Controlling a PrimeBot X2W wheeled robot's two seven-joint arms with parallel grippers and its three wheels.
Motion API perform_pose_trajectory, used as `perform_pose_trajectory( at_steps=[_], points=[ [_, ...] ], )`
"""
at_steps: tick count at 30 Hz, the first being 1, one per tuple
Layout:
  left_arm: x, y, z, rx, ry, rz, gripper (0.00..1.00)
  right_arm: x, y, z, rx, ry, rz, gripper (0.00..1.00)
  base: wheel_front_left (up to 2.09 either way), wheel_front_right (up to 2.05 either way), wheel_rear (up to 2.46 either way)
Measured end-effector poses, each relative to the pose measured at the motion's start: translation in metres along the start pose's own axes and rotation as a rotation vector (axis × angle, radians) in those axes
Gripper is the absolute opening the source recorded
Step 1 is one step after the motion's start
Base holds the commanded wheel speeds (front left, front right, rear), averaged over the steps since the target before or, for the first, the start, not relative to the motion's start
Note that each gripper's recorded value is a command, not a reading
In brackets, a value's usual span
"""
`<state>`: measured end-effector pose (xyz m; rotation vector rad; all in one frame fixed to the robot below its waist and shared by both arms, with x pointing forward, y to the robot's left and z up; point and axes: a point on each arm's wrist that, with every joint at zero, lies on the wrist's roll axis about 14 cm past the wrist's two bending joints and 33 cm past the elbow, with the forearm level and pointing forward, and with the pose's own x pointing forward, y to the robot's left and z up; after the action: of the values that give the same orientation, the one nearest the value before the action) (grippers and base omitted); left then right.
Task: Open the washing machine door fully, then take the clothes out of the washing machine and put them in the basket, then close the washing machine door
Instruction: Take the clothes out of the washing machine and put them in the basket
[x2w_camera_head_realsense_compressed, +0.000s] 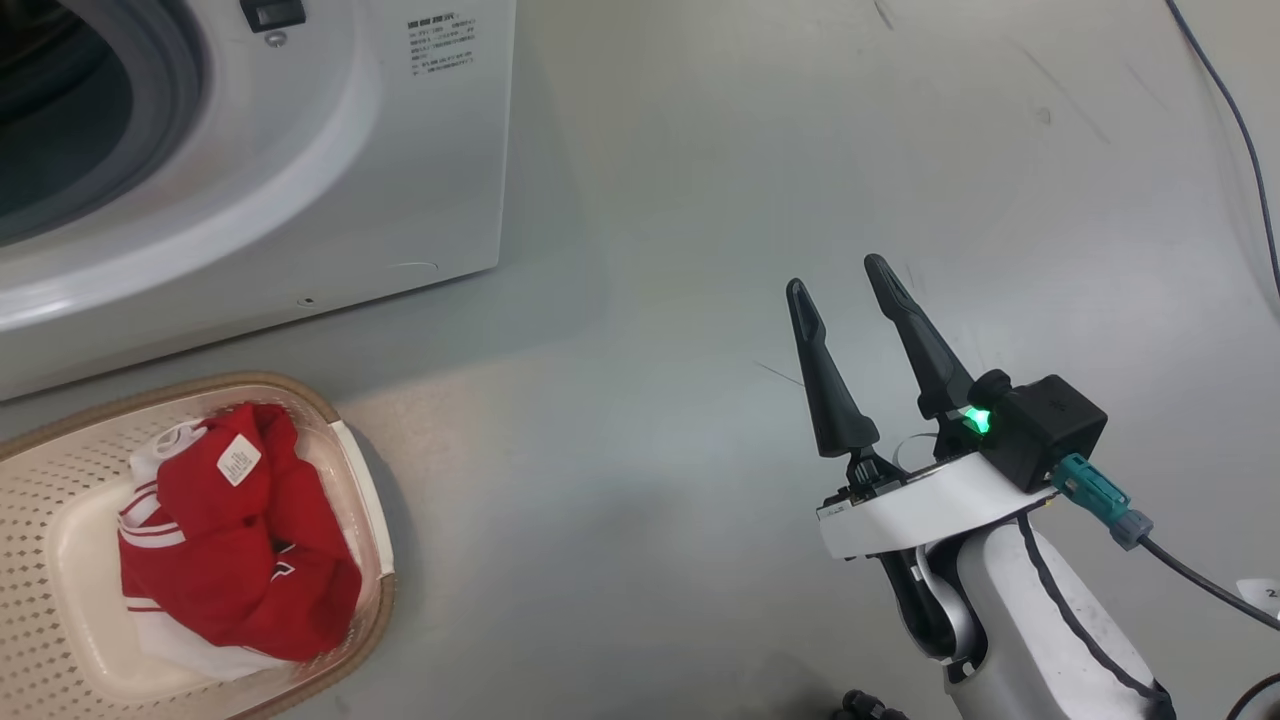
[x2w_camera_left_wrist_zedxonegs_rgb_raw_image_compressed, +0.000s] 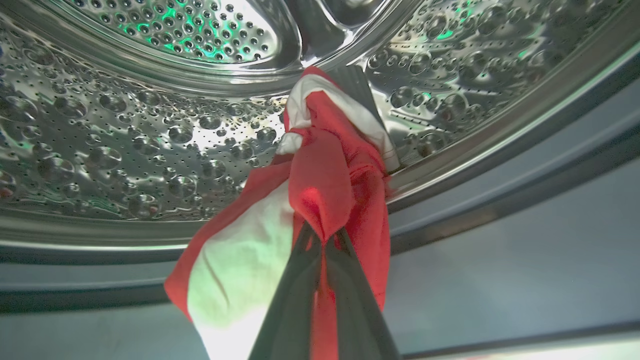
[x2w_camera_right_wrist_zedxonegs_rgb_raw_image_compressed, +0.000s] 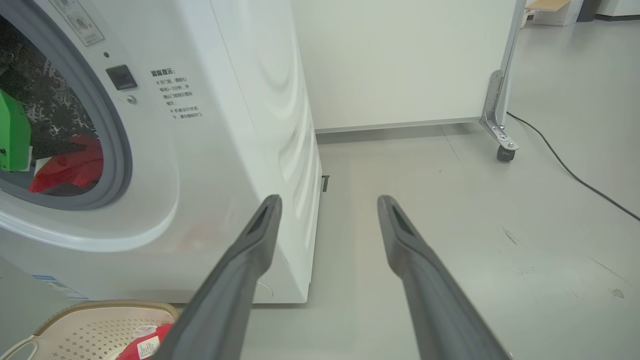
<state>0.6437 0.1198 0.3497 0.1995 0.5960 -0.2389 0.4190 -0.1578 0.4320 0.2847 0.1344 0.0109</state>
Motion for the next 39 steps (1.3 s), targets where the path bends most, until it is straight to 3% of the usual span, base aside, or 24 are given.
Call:
perform_pose_trajectory(
  at_steps=[6,18,24,39],
  points=[
    [-0.021,-0.029,0.006,-0.078,-0.059,-0.088,0.0,-0.005,0.003,0.007,-0.014,-0.018,0.009,1.0,0.0,0.0,0.0],
    [-0.074,-0.035,0.006,-0.041,-0.149,-0.111,0.0,-0.018,0.016,0.024,-0.012,-0.066,0.044,1.0,0.0,0.0,0.0],
    [-0.1,-0.023,0.009,-0.044,-0.214,-0.087,0.0,-0.023,0.026,0.028,-0.007,-0.078,0.076,1.0,0.0,0.0,0.0],
    [-0.165,-0.026,0.03,-0.134,-0.459,-0.08,0.0,-0.04,0.041,0.036,-0.001,-0.105,0.129,1.0,0.0,0.0,0.0]
  ],
)
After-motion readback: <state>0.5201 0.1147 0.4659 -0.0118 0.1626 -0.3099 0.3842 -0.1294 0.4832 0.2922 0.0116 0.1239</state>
